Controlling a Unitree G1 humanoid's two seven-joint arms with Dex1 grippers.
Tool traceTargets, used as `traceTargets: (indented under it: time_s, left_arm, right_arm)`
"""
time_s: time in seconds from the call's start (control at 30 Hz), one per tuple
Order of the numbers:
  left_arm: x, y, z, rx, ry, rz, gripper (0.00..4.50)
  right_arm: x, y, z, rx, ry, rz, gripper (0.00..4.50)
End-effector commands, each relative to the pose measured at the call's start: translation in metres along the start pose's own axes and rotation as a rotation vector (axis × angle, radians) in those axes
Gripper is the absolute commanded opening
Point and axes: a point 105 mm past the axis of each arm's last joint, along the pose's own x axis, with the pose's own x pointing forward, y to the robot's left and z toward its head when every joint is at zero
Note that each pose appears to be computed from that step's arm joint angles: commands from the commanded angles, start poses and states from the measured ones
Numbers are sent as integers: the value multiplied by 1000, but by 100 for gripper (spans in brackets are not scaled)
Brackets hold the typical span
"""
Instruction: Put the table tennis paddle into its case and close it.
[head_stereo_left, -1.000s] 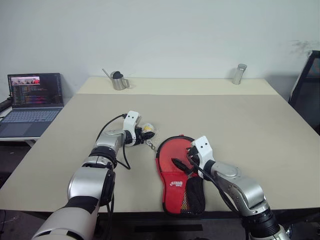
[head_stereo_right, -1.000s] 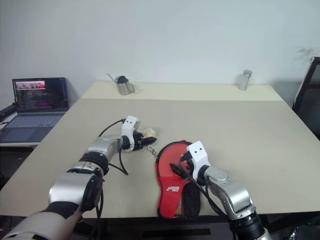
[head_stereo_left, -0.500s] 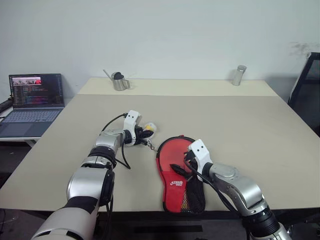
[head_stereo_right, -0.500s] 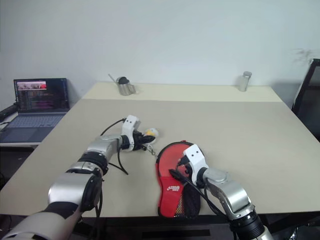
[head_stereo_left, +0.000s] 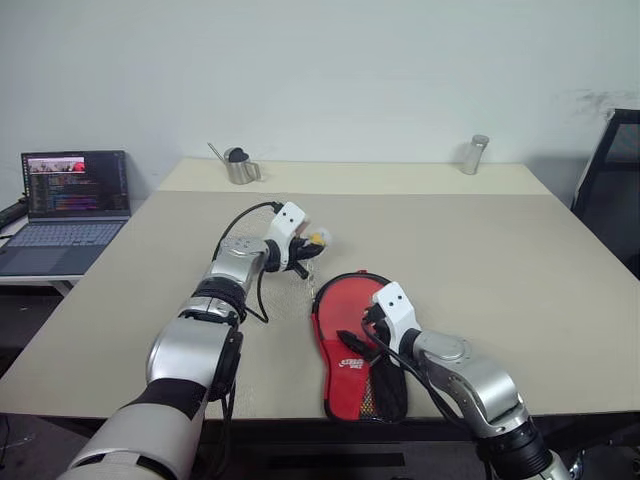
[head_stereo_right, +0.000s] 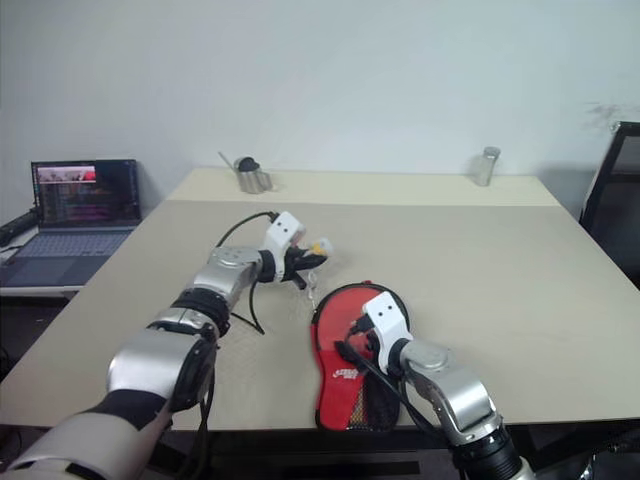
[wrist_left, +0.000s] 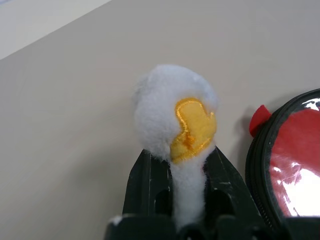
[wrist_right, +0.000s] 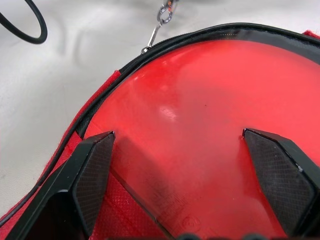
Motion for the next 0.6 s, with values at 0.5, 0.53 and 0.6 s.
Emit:
traceTargets:
  time_s: [0.5, 0.53, 0.6]
  left_arm:
    - [36, -29, 49, 519, -2, 59, 21]
    - [38, -31, 52, 550, -5, 63, 21]
    - [41, -34, 56, 584, -12, 67, 21]
  right_arm:
    - [-5, 4, -26, 51, 125, -21, 450]
    - [-6, 5, -26, 52, 125, -24, 450]
    - [-8, 6, -26, 55, 126, -27, 450]
